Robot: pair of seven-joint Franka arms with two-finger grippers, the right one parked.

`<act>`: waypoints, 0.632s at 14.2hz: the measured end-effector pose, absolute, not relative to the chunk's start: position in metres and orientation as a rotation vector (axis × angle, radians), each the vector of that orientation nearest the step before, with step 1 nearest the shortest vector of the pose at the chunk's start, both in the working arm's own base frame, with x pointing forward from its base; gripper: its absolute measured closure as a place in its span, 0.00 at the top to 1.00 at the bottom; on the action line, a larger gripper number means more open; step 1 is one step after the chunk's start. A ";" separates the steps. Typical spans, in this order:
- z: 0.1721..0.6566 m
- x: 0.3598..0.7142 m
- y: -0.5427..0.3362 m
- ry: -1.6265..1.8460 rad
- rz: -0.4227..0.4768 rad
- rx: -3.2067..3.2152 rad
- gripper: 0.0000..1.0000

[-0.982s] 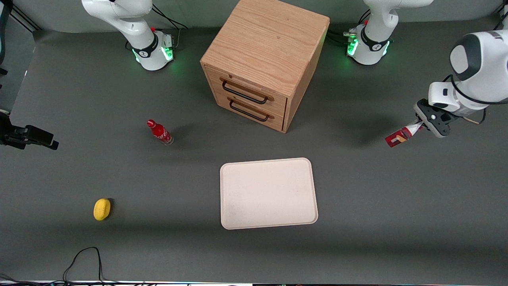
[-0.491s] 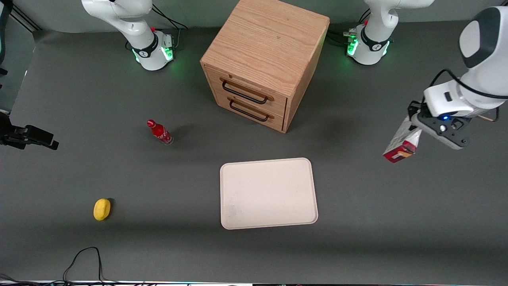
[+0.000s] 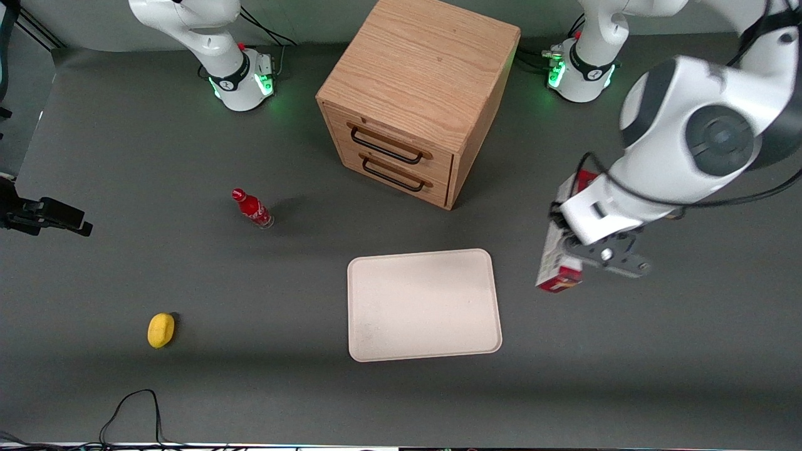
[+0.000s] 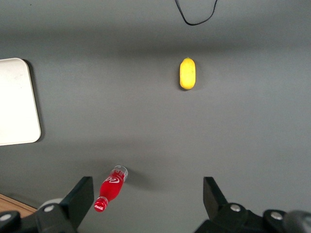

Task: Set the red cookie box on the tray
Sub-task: 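Carry the upright cookie box over the white tray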

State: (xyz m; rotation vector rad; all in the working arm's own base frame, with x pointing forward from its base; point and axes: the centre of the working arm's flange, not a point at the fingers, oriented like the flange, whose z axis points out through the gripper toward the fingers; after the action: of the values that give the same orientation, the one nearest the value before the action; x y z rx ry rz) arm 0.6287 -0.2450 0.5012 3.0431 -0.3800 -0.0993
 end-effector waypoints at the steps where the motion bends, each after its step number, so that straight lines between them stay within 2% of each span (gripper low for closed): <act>1: 0.486 0.638 -0.264 -0.335 -0.111 3.049 0.04; 4: 0.427 0.657 -0.311 -0.244 -0.157 3.066 0.04; 9: 0.313 0.677 -0.353 -0.091 -0.115 3.078 0.04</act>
State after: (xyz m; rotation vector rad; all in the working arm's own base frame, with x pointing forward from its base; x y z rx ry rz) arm 0.6767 -0.3529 0.3132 3.0784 -0.0913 -0.1149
